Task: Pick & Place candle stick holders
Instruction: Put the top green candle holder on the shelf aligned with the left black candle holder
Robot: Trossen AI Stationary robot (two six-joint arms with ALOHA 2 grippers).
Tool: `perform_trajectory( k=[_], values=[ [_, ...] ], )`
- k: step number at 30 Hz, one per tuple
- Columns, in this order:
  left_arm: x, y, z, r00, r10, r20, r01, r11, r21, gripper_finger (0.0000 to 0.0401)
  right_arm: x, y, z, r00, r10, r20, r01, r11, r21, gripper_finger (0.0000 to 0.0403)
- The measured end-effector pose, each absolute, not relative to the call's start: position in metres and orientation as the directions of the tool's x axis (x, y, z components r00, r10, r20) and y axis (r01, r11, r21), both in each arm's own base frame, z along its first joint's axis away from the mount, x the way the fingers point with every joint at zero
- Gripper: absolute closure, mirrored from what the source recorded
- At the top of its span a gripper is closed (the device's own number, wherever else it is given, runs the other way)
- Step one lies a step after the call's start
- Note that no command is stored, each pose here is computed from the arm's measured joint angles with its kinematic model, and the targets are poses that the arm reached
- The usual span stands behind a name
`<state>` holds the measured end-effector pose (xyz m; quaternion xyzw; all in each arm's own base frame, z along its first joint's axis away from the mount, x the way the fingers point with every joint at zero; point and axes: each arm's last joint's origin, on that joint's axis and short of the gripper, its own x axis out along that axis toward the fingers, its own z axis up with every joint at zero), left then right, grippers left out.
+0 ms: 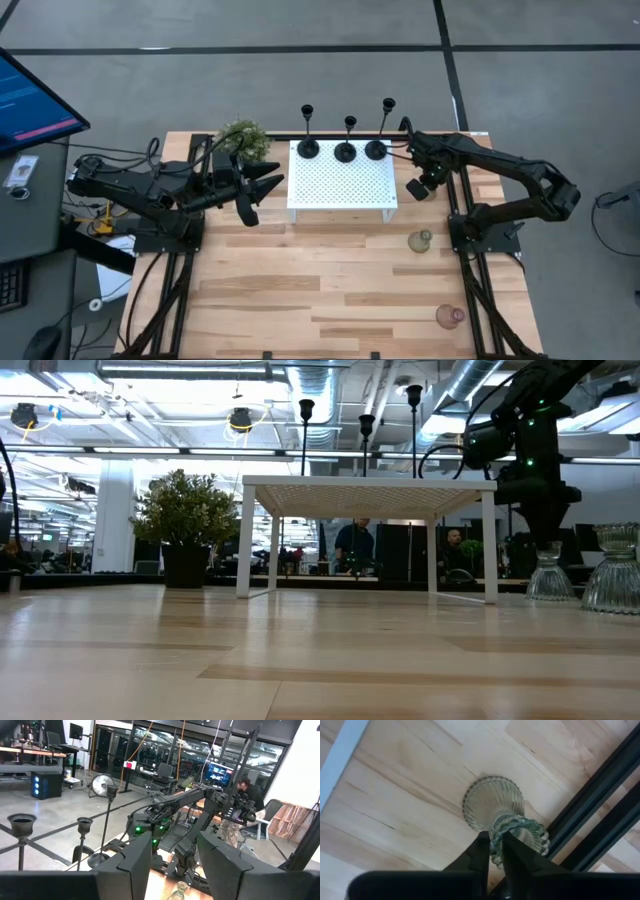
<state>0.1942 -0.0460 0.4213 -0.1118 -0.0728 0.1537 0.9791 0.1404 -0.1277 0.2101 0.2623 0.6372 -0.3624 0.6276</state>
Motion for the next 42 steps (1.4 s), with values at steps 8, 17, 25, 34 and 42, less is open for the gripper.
perform_trajectory(
  k=[8,17,25,34,42],
  values=[
    [0.194,-0.046,0.421,0.942,0.317,0.108,-0.284,0.928,-0.241,0.0242,0.133,-0.122,0.201,-0.135,-0.131,-0.982,0.78,0.598,-0.187,0.0397],
    [0.194,-0.046,0.421,0.942,0.317,0.108,-0.284,0.928,-0.241,0.0242,0.128,-0.113,0.226,-0.084,-0.149,-0.985,0.787,0.596,-0.157,0.0403],
    [0.194,-0.046,0.421,0.942,0.317,0.108,-0.284,0.928,-0.242,0.0242,0.12,-0.107,0.246,-0.047,-0.205,-0.978,0.798,0.581,-0.16,0.0402],
    [0.194,-0.046,0.421,0.942,0.317,0.108,-0.284,0.928,-0.242,0.0242,0.118,-0.105,0.263,-0.028,-0.245,-0.969,0.799,0.577,-0.168,0.0402],
    [0.194,-0.046,0.421,0.942,0.317,0.108,-0.284,0.928,-0.242,0.0242,0.128,-0.096,0.307,0.003,-0.347,-0.938,0.755,0.615,-0.225,0.0402]
  ],
)
